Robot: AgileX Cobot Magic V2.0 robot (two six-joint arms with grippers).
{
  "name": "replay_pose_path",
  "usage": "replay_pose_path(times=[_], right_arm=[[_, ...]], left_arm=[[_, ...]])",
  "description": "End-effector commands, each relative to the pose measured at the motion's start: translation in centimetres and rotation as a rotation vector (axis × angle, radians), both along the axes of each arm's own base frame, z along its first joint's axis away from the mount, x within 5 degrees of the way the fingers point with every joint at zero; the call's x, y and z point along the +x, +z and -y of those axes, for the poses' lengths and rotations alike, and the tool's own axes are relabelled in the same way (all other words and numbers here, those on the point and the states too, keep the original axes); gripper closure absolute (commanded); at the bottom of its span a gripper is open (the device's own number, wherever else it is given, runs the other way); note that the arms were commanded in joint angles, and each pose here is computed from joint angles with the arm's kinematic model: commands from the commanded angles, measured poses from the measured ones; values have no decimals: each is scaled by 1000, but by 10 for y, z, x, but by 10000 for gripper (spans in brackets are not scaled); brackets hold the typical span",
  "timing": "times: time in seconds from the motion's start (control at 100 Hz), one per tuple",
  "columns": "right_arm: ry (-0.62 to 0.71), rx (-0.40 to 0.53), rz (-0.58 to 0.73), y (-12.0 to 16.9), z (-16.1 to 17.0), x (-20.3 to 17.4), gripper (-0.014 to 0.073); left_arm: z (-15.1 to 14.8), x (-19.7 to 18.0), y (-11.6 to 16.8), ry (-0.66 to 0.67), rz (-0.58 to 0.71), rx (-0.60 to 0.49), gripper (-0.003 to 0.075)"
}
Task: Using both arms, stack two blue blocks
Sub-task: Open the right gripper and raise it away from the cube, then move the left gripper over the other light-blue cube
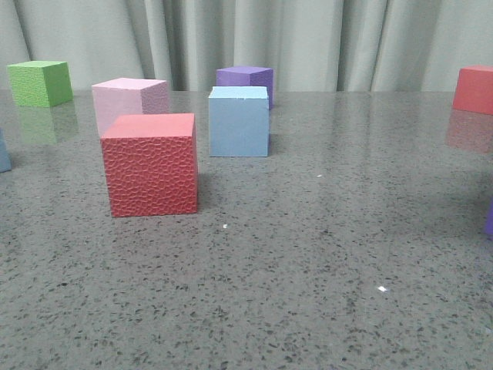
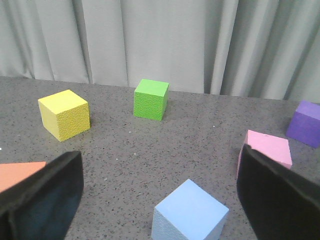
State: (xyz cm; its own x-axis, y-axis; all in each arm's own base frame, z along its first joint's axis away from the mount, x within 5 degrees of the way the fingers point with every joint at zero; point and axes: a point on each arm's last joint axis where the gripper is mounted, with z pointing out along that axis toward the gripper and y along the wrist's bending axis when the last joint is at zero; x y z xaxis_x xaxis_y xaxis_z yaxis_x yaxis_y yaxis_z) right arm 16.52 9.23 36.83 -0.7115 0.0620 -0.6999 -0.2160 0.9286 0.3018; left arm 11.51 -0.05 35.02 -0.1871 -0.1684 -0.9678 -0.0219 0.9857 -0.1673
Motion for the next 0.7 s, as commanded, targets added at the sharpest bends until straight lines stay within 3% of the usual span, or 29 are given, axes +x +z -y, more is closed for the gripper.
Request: replay_pose_path(times=[0.0, 0.15, 0.48, 0.69], right_arm=[[2, 30, 107, 16, 2, 0, 109], [3, 32, 110, 16, 2, 0, 109], [4, 41, 131, 17, 1, 1, 109], [5, 41, 132, 18, 1, 1, 109]], left_arm=[[0, 1, 22, 6, 126, -51, 122], [3, 13, 36, -17, 81, -144, 122], [14, 67, 55, -97, -199, -283, 122], [15, 93, 61, -107, -249, -302, 122]])
